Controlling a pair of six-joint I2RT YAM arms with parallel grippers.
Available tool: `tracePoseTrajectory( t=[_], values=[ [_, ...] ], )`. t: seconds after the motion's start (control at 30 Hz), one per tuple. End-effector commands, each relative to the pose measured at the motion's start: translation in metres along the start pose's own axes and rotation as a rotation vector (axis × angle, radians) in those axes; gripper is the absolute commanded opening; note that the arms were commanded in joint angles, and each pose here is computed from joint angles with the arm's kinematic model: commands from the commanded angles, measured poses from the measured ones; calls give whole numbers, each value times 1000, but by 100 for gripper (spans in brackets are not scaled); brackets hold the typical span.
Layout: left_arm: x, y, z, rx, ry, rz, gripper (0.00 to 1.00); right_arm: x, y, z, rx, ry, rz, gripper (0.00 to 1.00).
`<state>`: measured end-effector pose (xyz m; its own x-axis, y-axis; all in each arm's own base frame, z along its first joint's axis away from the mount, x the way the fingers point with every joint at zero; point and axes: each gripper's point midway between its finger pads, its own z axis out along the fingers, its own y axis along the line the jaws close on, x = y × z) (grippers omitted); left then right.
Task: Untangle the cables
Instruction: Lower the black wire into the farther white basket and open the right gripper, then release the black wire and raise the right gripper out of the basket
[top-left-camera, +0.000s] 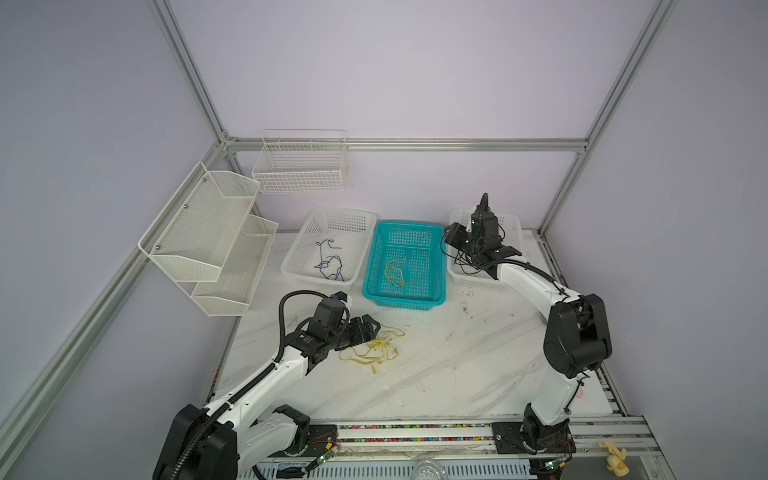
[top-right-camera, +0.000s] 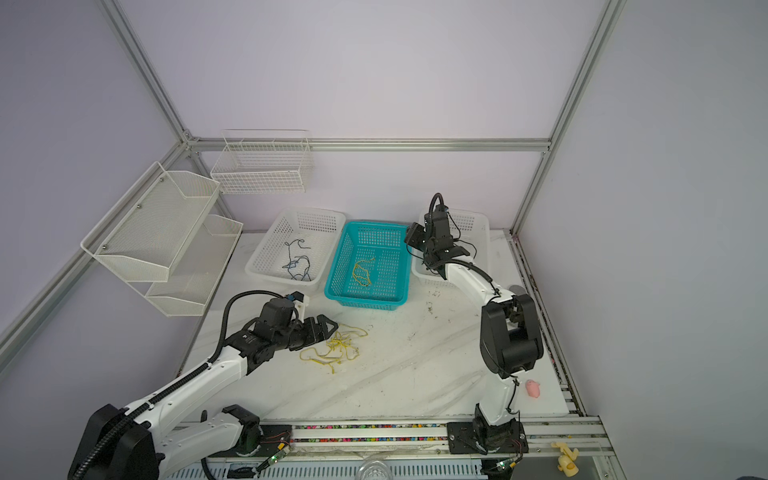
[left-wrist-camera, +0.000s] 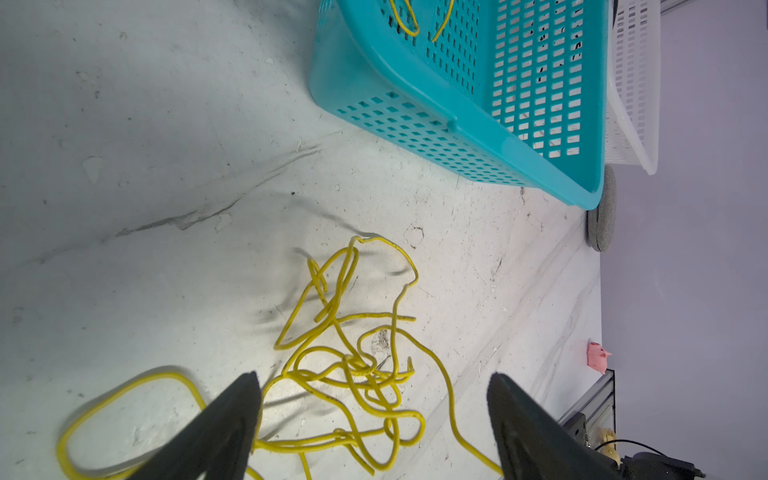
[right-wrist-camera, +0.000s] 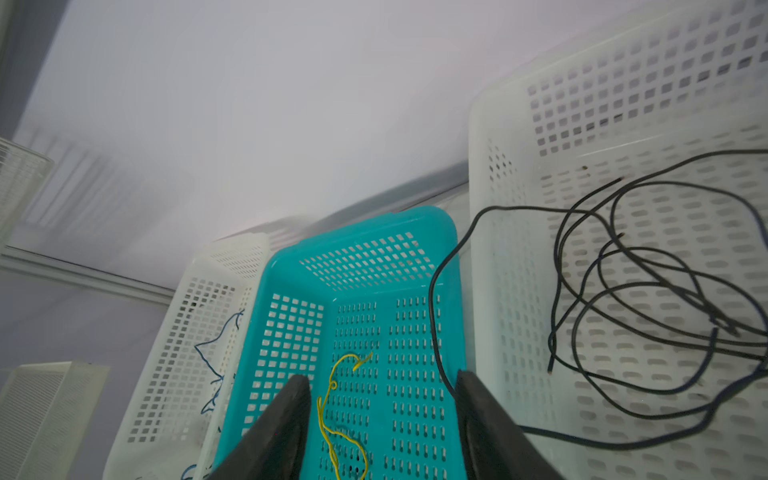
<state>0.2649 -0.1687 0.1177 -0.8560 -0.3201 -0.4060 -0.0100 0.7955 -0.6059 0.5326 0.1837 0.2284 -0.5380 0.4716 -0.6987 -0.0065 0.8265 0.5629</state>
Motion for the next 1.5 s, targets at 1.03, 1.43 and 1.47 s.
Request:
tracePoseTrajectory(
  t=[1.03,1.43,1.47],
  values=[
    [4,18,-9,-84,-25,70,87,15,-31,102,182,43,-61,33],
    [3,18,-9,-85,-26,70,87,12,-29,100,175,28,-74,0],
    [4,18,-9,-87,-26,69,87,11,-29,99,176,27,-77,0]
  ],
)
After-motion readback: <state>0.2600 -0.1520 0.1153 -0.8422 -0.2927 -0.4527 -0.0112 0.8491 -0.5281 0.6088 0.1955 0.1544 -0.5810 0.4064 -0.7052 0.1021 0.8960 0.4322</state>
